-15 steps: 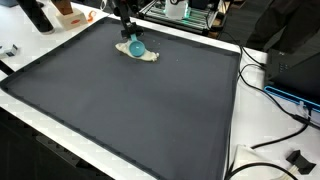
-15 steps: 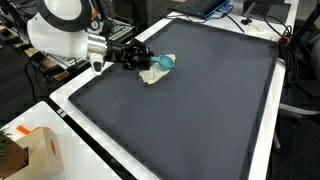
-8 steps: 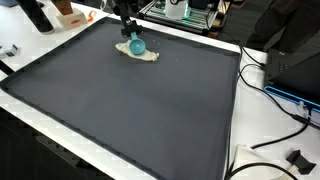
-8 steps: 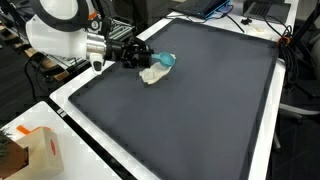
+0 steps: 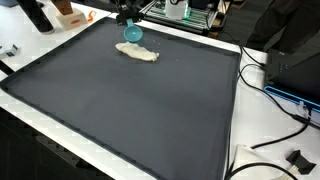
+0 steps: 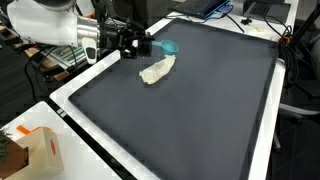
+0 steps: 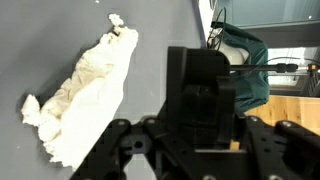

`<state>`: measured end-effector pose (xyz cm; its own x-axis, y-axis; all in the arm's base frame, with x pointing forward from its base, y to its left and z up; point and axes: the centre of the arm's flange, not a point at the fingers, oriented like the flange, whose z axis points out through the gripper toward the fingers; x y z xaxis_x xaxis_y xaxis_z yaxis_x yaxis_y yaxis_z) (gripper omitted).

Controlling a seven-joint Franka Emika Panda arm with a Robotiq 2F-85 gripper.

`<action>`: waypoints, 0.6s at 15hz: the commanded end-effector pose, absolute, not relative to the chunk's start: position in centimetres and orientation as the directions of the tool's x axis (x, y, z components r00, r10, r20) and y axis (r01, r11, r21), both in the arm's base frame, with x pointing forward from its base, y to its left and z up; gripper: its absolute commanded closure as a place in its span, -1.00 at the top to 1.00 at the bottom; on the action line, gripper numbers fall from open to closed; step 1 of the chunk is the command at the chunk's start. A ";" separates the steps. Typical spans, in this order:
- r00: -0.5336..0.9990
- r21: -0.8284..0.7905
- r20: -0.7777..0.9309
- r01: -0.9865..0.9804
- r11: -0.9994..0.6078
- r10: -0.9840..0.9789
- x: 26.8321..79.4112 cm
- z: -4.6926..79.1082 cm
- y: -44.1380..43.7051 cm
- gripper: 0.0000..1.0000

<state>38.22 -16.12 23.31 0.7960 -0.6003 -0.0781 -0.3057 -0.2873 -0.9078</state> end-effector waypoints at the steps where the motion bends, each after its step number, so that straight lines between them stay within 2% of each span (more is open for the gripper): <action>1: 0.757 -0.864 -0.074 -0.374 -0.337 -0.649 36.8 29.0 -14.9 -0.45; 9: 0.685 -0.631 -0.056 -0.588 -0.506 -0.727 38.0 38.4 -11.2 -0.45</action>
